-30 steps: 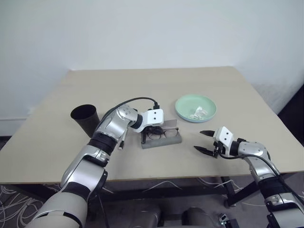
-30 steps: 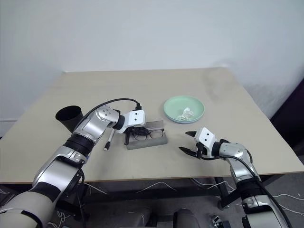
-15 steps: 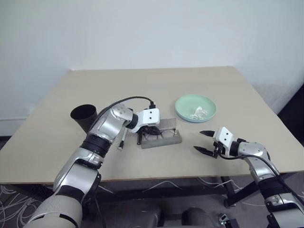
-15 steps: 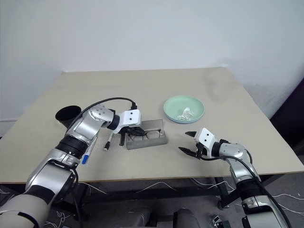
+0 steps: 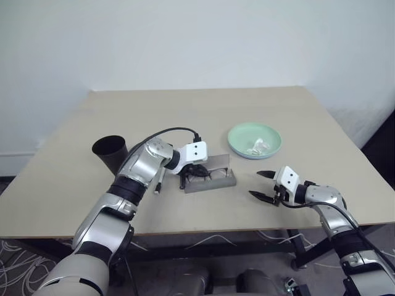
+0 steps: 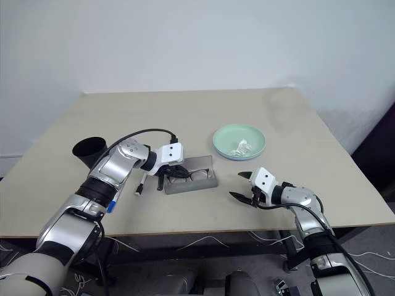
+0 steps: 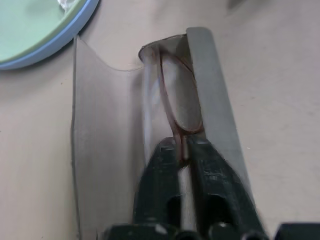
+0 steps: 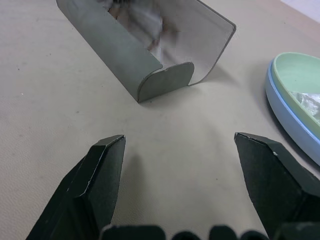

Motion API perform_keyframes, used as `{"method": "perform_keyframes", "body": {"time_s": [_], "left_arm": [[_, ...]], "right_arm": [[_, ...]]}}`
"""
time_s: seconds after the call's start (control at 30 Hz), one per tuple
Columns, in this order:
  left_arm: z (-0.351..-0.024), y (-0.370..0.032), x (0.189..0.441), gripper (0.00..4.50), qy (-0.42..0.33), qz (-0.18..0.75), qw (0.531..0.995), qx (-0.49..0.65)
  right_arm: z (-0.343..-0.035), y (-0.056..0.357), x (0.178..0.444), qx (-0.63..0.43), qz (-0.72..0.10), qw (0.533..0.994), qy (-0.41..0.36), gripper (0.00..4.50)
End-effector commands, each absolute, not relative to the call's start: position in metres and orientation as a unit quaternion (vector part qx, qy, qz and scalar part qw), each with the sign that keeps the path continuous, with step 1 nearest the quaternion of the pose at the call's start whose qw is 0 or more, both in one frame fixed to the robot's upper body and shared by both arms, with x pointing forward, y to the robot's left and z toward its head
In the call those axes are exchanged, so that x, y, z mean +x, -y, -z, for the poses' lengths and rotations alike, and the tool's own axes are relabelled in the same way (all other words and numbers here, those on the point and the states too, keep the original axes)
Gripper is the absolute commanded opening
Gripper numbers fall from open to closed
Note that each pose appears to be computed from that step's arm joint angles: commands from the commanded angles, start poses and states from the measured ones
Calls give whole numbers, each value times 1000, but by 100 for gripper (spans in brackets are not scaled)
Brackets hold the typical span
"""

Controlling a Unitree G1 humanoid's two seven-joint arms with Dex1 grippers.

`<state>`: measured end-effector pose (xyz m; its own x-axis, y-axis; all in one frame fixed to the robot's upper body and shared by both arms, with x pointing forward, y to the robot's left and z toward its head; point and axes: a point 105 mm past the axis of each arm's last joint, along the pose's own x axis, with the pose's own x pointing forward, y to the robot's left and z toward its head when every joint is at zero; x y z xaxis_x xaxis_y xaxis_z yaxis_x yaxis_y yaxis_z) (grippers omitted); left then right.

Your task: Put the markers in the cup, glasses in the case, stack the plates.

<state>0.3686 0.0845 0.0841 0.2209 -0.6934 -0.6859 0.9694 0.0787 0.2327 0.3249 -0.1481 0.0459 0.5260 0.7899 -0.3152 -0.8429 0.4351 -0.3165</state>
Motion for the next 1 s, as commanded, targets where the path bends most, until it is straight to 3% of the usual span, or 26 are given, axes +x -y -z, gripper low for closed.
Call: {"method": "perform_keyframes", "body": {"time_s": [0.03, 0.1, 0.27, 0.43, 0.53, 0.7, 0.87, 1.0], "left_arm": [[-104, -76, 382, 165, -161, 577, 712, 365], [-108, -73, 384, 237, -155, 579, 714, 361], [-129, -67, 387, 237, -126, 585, 728, 335], [-167, -66, 406, 237, -81, 550, 772, 309], [-172, -73, 420, 177, -66, 506, 789, 342], [-157, -84, 431, 8, -79, 465, 795, 382], [-134, -94, 434, 3, -116, 452, 799, 379], [-120, -96, 429, 3, -139, 467, 792, 368]], "right_arm": [[-62, 148, 331, -231, -477, 847, -30, 379], [-62, 148, 331, -231, -476, 848, -30, 379], [-61, 150, 330, -231, -474, 849, -31, 379], [-60, 150, 330, -232, -473, 850, -32, 379], [-62, 151, 330, -235, -473, 849, -30, 379], [-89, 148, 331, -209, -477, 853, 9, 379], [-124, 143, 328, -172, -486, 856, 47, 379], [-133, 142, 326, -180, -485, 854, 54, 379]]}}
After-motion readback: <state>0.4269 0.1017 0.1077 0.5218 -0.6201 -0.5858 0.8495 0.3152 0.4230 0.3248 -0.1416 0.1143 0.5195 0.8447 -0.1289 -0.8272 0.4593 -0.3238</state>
